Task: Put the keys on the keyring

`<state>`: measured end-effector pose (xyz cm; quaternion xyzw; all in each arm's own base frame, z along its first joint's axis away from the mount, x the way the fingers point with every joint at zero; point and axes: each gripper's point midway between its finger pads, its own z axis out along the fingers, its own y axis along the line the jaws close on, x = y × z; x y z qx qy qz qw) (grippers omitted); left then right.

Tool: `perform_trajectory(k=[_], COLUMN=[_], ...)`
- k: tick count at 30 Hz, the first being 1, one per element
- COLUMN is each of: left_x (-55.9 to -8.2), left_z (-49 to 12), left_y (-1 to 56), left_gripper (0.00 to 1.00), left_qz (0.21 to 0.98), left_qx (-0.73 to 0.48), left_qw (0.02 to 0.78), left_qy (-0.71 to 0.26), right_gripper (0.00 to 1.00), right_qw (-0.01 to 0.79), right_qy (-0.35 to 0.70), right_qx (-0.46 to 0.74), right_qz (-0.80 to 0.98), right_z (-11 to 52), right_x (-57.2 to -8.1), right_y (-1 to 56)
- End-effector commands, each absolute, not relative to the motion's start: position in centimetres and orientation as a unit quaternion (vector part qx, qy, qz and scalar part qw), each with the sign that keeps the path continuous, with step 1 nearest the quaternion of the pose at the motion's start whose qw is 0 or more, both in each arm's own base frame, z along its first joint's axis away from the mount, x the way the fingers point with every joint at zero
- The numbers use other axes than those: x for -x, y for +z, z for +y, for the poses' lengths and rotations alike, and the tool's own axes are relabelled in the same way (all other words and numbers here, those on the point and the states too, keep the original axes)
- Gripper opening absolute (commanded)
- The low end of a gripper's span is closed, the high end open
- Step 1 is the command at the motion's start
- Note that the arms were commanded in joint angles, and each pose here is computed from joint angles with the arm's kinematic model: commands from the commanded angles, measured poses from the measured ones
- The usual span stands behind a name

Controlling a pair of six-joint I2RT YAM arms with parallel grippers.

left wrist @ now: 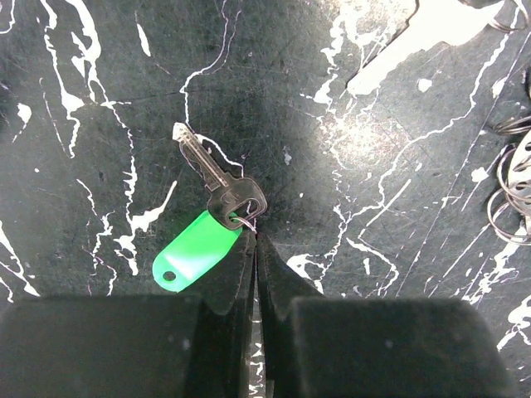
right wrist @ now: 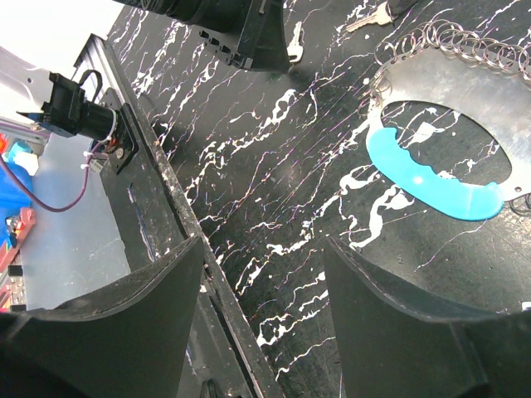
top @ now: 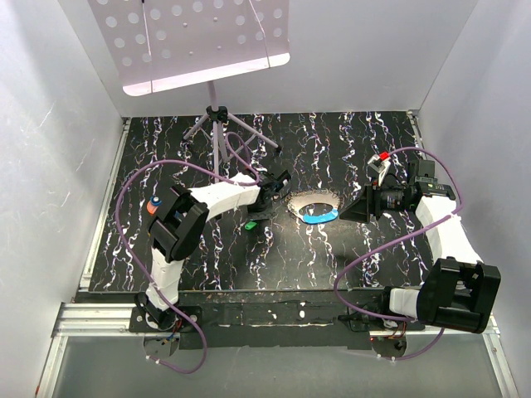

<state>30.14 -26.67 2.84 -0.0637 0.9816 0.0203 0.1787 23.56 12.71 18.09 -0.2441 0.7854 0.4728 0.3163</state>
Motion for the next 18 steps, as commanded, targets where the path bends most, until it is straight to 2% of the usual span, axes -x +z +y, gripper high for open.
perform_trajectory(k=[1,9,18], left_x=[-30.4,-29.8,-28.3], left_z=[-26.2,-26.8,-28.4], left_y=[5.7,7.4,9.6], left_gripper=[0.0,0.0,0.0], left_qz=[0.975,0.972,0.946], left_qx=[0.045,-0.012,-0.123], left_qw=[0.216,0.232,0.267], left_qy=[0.01,-0.041,-0.14], right_gripper=[0.68,0.68,0.68], right_qw=[0.345,0.346,0.346], right_qy=[0.472,0.474,0.476], right_qx=[0.267,0.27,0.272], right_qz=[0.766,0.763,0.761], right_z=[12.9,13.0,13.0], right_x=[-23.9,-23.8,-23.6], right_y=[20.2,20.3,20.4])
